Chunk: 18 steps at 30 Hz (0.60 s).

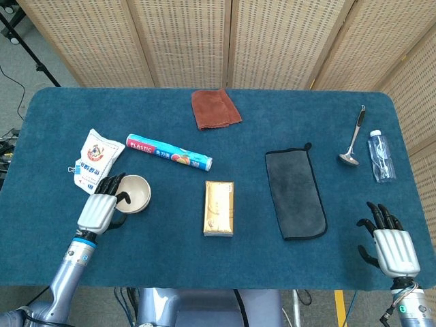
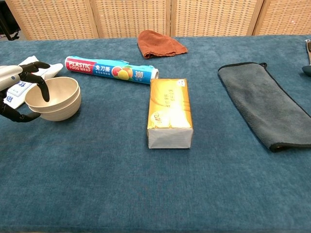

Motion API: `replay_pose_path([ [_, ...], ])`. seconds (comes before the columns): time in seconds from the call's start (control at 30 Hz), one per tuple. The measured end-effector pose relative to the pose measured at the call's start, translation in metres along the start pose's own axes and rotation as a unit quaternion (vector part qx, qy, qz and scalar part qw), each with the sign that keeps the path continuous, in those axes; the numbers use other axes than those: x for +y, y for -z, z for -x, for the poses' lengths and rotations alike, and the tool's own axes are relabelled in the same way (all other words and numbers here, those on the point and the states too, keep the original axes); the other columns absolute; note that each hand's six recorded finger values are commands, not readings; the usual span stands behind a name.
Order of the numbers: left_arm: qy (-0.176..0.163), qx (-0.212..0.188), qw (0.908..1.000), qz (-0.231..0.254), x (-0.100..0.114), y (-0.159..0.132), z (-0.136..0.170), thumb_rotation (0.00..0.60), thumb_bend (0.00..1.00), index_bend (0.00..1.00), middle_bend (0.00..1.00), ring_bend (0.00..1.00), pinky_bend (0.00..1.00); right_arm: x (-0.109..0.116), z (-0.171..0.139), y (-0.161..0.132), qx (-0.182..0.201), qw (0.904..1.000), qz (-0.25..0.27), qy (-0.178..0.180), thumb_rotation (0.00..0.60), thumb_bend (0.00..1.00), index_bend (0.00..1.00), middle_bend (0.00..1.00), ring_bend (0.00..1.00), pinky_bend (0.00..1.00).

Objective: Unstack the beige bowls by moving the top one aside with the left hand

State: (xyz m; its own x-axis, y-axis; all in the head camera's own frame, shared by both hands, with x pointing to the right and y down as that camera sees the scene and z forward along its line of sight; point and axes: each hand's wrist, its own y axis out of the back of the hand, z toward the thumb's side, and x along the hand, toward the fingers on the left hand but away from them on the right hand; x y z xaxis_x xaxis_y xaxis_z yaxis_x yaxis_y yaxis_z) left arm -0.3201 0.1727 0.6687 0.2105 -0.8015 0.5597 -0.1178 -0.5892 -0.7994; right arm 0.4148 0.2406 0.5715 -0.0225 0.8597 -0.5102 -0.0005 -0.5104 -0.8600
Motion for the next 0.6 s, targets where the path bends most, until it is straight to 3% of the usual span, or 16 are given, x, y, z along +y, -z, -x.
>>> replay_pose_path([
  [0.6, -0.004, 0.002, 1.0, 0.0, -0.0011, 0.0007, -0.0014, 0.6, 0.33, 0.49, 0.0, 0.0, 0.0, -0.0004, 0.0, 0.0006, -0.002, 1.0, -0.001, -0.002, 0.6, 0.31, 0.34, 0.06, 0.02, 0.17],
])
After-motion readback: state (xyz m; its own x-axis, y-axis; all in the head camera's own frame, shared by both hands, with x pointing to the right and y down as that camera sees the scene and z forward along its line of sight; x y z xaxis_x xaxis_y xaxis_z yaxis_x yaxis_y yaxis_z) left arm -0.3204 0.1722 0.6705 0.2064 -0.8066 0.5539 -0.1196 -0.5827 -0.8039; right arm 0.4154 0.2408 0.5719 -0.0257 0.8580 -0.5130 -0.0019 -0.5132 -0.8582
